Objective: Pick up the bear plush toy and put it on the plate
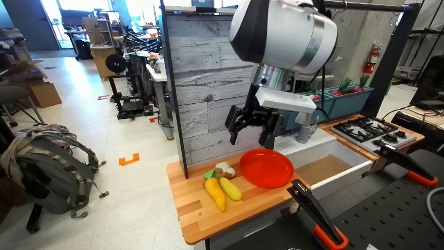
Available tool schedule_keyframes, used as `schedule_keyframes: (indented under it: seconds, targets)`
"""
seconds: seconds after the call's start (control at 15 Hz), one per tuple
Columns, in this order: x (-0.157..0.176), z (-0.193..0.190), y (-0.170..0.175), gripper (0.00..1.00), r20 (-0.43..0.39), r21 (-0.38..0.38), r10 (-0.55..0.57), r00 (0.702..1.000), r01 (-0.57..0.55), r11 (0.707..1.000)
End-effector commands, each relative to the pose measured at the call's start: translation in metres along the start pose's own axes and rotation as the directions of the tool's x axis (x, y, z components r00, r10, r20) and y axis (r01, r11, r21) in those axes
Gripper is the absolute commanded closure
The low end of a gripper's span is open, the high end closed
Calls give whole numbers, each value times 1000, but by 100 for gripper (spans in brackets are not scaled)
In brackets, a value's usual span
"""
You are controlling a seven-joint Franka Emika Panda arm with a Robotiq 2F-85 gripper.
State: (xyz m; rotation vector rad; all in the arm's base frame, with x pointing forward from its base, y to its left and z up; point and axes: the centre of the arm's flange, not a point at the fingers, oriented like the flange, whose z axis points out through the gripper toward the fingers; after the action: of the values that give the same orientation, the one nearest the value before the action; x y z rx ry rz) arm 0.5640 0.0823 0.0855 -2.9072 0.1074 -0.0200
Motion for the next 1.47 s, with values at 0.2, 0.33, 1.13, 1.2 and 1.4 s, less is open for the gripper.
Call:
schedule_keyframes:
  seconds: [0.2,0.33,1.13,1.2,1.4]
  targets:
    - [40,69,-27,0,0,-45,10,1000,-10,999]
    - [45,84,-35,0,0,-58,7,1000,-7,998]
    - [77,129,-40,25,-41,-145,35,999,-40,989]
    - [77,130,-41,28,-40,-153,30,999,-36,988]
    - [77,134,-42,51,-33,-169,18,999,-24,985]
